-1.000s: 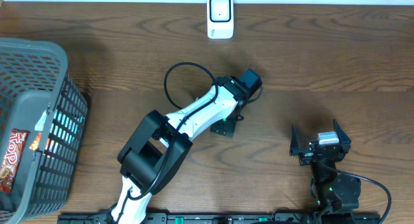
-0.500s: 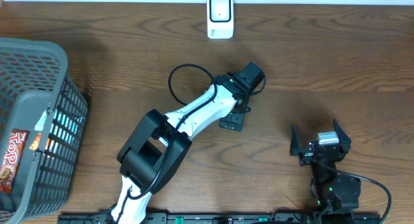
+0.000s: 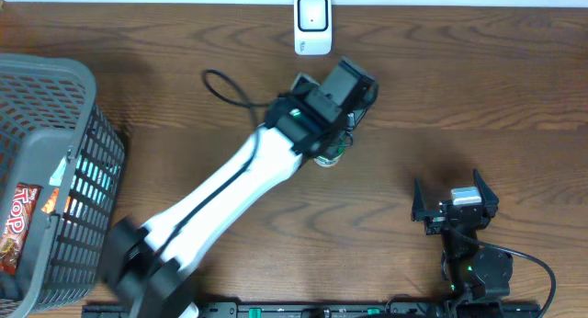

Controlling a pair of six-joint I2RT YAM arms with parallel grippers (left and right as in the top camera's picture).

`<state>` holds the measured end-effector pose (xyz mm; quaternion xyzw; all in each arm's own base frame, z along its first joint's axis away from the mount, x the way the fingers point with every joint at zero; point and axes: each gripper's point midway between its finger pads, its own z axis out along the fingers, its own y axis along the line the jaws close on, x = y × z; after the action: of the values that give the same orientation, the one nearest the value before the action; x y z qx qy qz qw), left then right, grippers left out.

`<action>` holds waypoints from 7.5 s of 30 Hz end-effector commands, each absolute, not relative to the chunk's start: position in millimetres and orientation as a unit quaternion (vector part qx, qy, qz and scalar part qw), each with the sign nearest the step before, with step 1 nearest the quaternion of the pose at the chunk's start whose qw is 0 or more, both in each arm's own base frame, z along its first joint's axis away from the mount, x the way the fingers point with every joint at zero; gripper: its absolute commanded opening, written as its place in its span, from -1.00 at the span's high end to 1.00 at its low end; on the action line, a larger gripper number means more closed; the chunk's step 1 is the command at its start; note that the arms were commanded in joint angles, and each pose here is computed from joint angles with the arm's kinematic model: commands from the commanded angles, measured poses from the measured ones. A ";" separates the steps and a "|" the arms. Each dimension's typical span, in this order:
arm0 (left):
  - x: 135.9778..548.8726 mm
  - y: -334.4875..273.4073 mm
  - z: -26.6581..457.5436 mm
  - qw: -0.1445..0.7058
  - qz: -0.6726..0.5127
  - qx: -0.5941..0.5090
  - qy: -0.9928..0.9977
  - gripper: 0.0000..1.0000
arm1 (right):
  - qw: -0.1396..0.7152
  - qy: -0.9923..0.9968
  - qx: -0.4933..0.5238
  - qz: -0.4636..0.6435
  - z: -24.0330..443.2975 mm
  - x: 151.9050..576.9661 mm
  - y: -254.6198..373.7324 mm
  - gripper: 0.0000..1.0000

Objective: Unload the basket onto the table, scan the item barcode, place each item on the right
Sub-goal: 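Carry the jar toward the scanner and set it on the table, then reach the left gripper into the basket and grasp the orange tissue pack, then carry the orange tissue pack out and place it beside the jar, then reach the left gripper into the basket and grasp the mint-green wipes pack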

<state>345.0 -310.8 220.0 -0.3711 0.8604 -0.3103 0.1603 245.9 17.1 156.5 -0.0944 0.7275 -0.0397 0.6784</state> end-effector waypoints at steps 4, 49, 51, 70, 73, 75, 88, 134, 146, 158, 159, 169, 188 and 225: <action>338.4 -225.7 310.2 0.316 -0.270 -0.201 0.887 -0.93 | 0.679 0.728 -0.090 -0.033 156.3 245.6 18.0 -0.99; 203.7 247.6 52.4 -0.031 0.101 -0.601 0.792 -0.79 | 0.679 0.728 -0.090 -0.033 156.3 245.6 18.0 -0.99; 203.5 247.5 47.3 -0.028 0.102 -0.601 0.792 -0.80 | 0.679 0.728 -0.090 -0.033 156.3 245.6 18.0 -0.98; 202.8 244.9 14.5 -0.024 0.098 -0.602 0.792 -0.86 | 0.679 0.728 -0.090 -0.033 156.3 245.6 18.0 -0.99; 199.4 247.7 15.0 -0.026 0.104 -0.604 0.789 -0.86 | 0.679 0.728 -0.090 -0.033 156.3 245.6 18.0 -0.99; 194.9 250.7 15.4 -0.028 0.110 -0.610 0.785 -0.86 | 0.679 0.728 -0.090 -0.033 156.3 245.6 18.0 -0.99; 178.8 256.4 -4.4 -0.034 0.084 -0.652 0.753 -0.78 | 0.679 0.728 -0.090 -0.033 156.3 245.6 18.0 -0.99; 277.8 -16.7 407.7 0.308 -0.251 -0.377 0.837 0.08 | 0.679 0.728 -0.090 -0.033 156.3 245.6 18.0 -0.99; 283.9 -130.7 309.9 0.250 -0.109 -0.415 0.868 0.07 | 0.679 0.728 -0.090 -0.033 156.3 245.6 18.0 -0.99; 291.9 -202.9 125.6 0.126 -0.017 -0.640 0.758 -0.08 | 0.679 0.728 -0.090 -0.033 156.3 245.6 18.0 -0.98; 293.6 -206.0 110.8 0.120 -0.006 -0.652 0.749 -0.14 | 0.679 0.728 -0.090 -0.033 156.3 245.6 18.0 -0.99; 323.4 -230.6 71.8 0.124 -0.033 -0.656 0.744 -0.25 | 0.679 0.728 -0.090 -0.033 156.3 245.6 18.0 -0.98; 347.6 -72.3 392.4 0.514 -0.104 -0.283 0.803 -0.98 | 0.679 0.728 -0.090 -0.033 156.3 245.6 18.0 -0.99; 267.6 229.6 166.1 0.106 0.070 -0.530 0.838 -1.00 | 0.679 0.728 -0.090 -0.033 156.3 245.6 17.9 -0.98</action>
<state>270.8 231.6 189.2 -0.5391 0.8271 0.0880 0.1321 245.9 17.1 156.5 -0.0944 0.7275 -0.0397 0.6784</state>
